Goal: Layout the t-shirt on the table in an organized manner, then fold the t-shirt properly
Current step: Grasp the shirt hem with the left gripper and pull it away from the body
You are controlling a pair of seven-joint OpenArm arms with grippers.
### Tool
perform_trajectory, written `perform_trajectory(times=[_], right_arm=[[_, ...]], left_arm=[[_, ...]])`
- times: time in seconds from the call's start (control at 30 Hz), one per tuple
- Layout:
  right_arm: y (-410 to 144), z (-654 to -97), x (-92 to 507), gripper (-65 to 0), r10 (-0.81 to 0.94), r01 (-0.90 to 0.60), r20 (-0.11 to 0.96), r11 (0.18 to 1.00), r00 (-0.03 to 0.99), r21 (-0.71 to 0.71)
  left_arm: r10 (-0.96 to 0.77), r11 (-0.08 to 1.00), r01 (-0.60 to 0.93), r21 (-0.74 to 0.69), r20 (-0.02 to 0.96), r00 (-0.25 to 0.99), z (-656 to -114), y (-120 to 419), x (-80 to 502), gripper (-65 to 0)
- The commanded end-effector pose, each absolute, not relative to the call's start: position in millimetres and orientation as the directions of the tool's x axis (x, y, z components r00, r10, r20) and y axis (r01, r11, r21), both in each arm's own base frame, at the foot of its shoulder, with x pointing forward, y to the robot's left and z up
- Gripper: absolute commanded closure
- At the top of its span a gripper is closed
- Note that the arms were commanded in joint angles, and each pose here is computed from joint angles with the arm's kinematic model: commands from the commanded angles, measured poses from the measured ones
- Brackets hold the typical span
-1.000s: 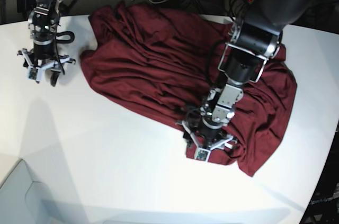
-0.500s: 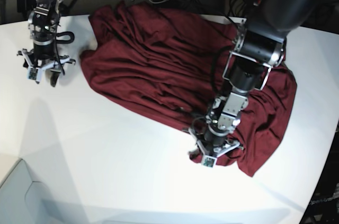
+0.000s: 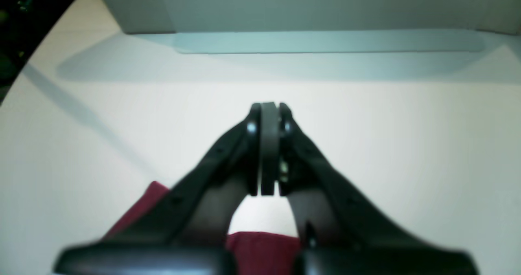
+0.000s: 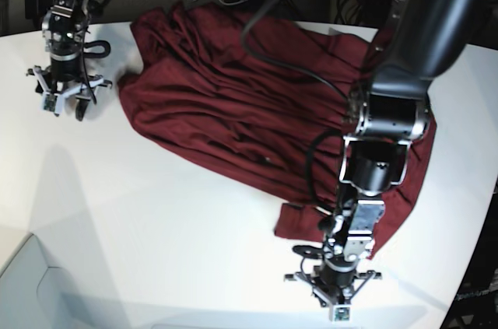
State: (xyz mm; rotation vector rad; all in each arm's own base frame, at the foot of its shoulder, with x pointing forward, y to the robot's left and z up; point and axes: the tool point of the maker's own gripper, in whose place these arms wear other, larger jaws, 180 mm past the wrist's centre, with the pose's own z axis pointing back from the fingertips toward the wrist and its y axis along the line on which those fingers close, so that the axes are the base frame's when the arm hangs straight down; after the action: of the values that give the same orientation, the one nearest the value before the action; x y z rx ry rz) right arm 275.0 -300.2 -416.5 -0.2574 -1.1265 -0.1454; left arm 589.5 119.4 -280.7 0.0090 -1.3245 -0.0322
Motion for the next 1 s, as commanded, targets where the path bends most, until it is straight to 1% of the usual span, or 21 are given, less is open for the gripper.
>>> perform_trajectory(times=[0.0,0.07,0.1,0.17,0.23,0.3,0.37,0.4,0.53,0.7,0.97], right_arm=[[-306,-400,283,-32.9,0.034,0.248,0.927,0.959,0.373,-0.135],[-306,-400,283,-32.9,0.034,0.248,0.927,0.959,0.373,-0.135],[-306,-400,282,-32.9,0.034,0.248,0.927,0.959,0.374,-0.136],[-305,-403,279,-32.9,0.035,0.245,0.923,0.96,0.383,-0.138],[-304,-404,279,-32.9,0.035,0.244,0.922,0.96,0.384,-0.138],[-304,-404,279,-32.9,0.035,0.244,0.922,0.96,0.384,-0.138],[-304,-404,279,-32.9,0.035,0.242,0.922,0.96,0.385,-0.137],[-304,-403,279,-32.9,0.035,0.244,0.923,0.96,0.383,-0.137],[-305,-403,279,-32.9,0.035,0.245,0.923,0.96,0.383,-0.138],[-305,-403,278,-32.9,0.035,0.245,0.923,0.96,0.384,-0.138],[-305,-403,280,-32.9,0.034,0.246,0.924,0.96,0.381,-0.137]], left_arm=[[-0.028,1.0,0.015,0.026,0.984,0.174,-249,118,602,-0.4],[-0.033,0.999,0.024,0.029,0.983,0.182,-253,116,600,-0.5],[-0.032,0.999,0.027,0.027,0.979,0.202,-263,115,596,-0.7],[-0.025,0.999,0.046,0.015,0.972,0.234,-283,101,586,-3.9],[-0.028,0.998,0.061,0.013,0.966,0.259,-298,92,578,-12.1],[-0.085,0.993,0.098,0.059,0.954,0.286,-318,83,567,-23.6],[-0.131,0.986,0.134,0.095,0.947,0.292,-329,74,559,-31.2],[-0.147,0.983,0.147,0.108,0.947,0.286,-330,70,556,-33.4],[-0.187,0.973,0.186,0.137,0.94,0.286,-345,59,542,-33.7],[-0.192,0.971,0.201,0.13,0.926,0.326,-369,57,526,-33.7],[-0.233,0.958,0.246,0.151,0.906,0.354,-391,48,508,-33.8]])
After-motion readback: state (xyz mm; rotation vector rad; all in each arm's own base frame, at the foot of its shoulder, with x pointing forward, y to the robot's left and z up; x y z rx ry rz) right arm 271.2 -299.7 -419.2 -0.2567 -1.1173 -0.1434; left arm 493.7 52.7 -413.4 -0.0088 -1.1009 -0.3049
